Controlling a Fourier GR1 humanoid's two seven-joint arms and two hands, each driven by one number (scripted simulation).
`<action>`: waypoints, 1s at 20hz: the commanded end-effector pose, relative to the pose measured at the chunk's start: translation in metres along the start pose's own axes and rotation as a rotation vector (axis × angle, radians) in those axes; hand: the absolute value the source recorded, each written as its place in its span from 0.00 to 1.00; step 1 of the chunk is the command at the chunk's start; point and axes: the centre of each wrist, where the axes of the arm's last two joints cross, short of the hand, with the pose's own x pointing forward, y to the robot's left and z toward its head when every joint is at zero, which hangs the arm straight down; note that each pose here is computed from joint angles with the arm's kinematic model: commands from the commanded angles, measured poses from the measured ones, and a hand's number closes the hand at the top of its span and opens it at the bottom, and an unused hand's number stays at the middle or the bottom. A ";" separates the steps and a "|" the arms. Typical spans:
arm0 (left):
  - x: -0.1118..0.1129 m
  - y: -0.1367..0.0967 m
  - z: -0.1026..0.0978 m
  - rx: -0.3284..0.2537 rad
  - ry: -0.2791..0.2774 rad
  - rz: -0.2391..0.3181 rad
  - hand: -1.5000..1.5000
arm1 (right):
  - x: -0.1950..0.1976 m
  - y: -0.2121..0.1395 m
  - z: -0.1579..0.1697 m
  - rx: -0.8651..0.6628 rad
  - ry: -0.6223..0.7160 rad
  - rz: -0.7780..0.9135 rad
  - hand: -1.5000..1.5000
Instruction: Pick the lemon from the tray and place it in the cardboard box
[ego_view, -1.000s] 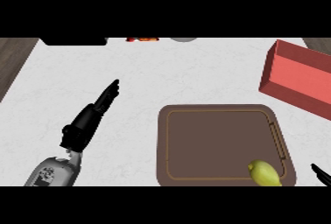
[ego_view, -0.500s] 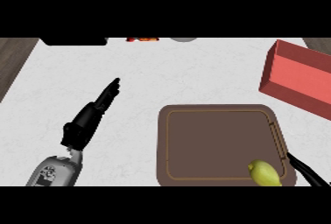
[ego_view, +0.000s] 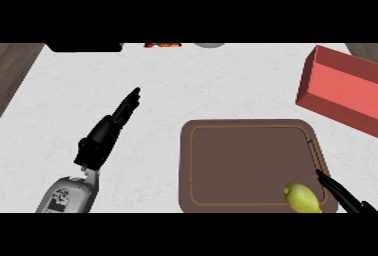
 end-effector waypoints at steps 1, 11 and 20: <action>0.005 0.014 -0.005 0.011 -0.001 0.002 0.50 | -0.013 0.012 0.002 0.046 0.022 0.007 0.00; -0.017 -0.003 0.006 0.006 -0.006 -0.005 0.50 | -0.007 0.038 -0.020 0.071 0.023 0.019 0.00; -0.005 -0.008 -0.001 0.003 -0.011 0.004 0.50 | -0.012 0.031 -0.034 0.085 0.077 0.098 0.00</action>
